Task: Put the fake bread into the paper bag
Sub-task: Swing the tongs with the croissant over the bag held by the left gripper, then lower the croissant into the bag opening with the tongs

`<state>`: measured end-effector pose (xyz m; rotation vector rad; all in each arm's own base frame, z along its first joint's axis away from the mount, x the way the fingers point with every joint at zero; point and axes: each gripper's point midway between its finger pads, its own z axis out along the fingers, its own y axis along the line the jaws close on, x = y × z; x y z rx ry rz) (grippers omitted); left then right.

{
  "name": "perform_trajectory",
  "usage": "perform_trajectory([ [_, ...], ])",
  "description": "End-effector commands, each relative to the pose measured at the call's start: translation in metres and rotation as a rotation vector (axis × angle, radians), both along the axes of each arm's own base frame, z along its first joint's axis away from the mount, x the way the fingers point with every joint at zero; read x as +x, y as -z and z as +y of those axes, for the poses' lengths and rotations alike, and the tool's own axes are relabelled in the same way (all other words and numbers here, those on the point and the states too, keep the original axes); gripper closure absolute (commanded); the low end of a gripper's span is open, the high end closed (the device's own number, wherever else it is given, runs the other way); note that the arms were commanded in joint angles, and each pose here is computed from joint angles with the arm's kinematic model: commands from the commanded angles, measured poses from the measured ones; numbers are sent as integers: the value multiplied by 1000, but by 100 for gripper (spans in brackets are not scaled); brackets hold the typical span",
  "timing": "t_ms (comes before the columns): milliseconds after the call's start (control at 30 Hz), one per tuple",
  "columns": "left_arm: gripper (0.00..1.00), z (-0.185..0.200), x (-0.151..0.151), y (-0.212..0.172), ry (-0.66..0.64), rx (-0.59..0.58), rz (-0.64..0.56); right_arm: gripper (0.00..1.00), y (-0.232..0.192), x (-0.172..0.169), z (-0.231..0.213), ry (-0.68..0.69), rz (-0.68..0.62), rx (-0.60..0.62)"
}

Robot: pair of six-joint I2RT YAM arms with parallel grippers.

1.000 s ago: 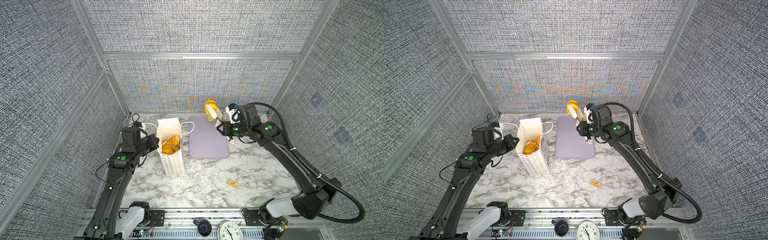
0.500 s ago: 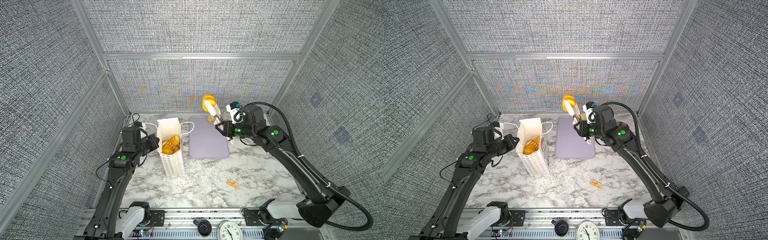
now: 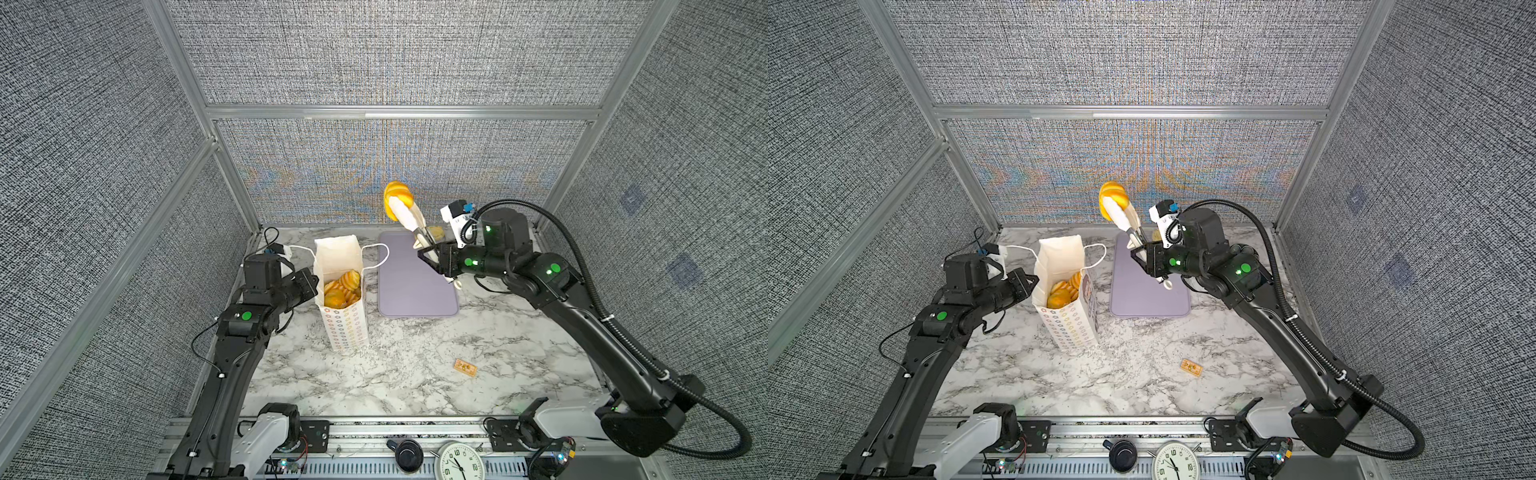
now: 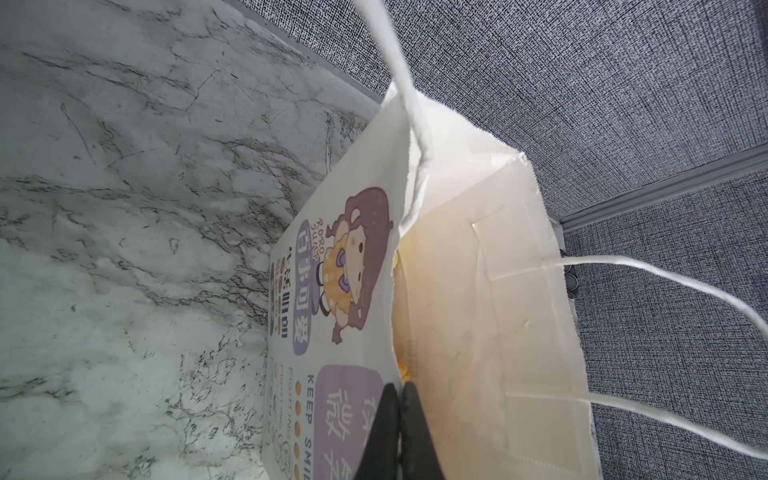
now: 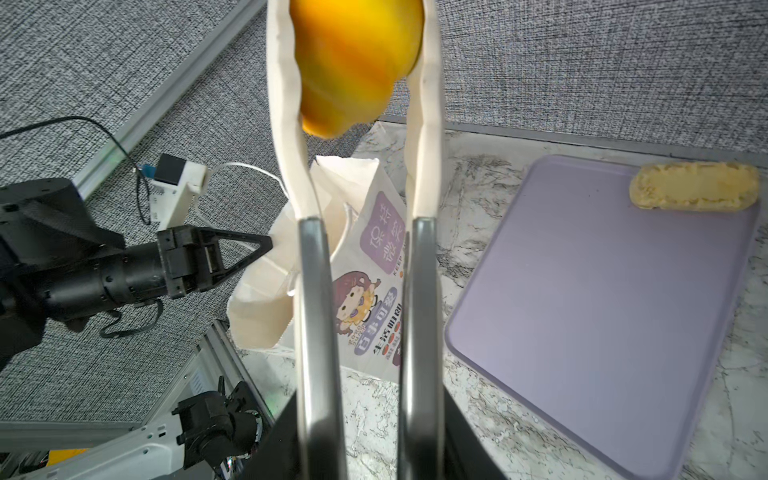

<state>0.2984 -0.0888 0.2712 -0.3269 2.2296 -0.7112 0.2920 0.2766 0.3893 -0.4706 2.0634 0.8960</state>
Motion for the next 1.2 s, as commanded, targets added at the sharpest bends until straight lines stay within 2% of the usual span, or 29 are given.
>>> perform_trajectory([
  [0,98,-2,2,-6,9,-7,-25,61,-15,-6,11,-56,-60,8],
  [567,98,-1,2,-5,5,-9,-25,61,-6,-33,55,-176,-73,-122],
  [1167,97,-1,1,-3,4,-6,-22,61,39,-43,91,-219,-63,-370],
])
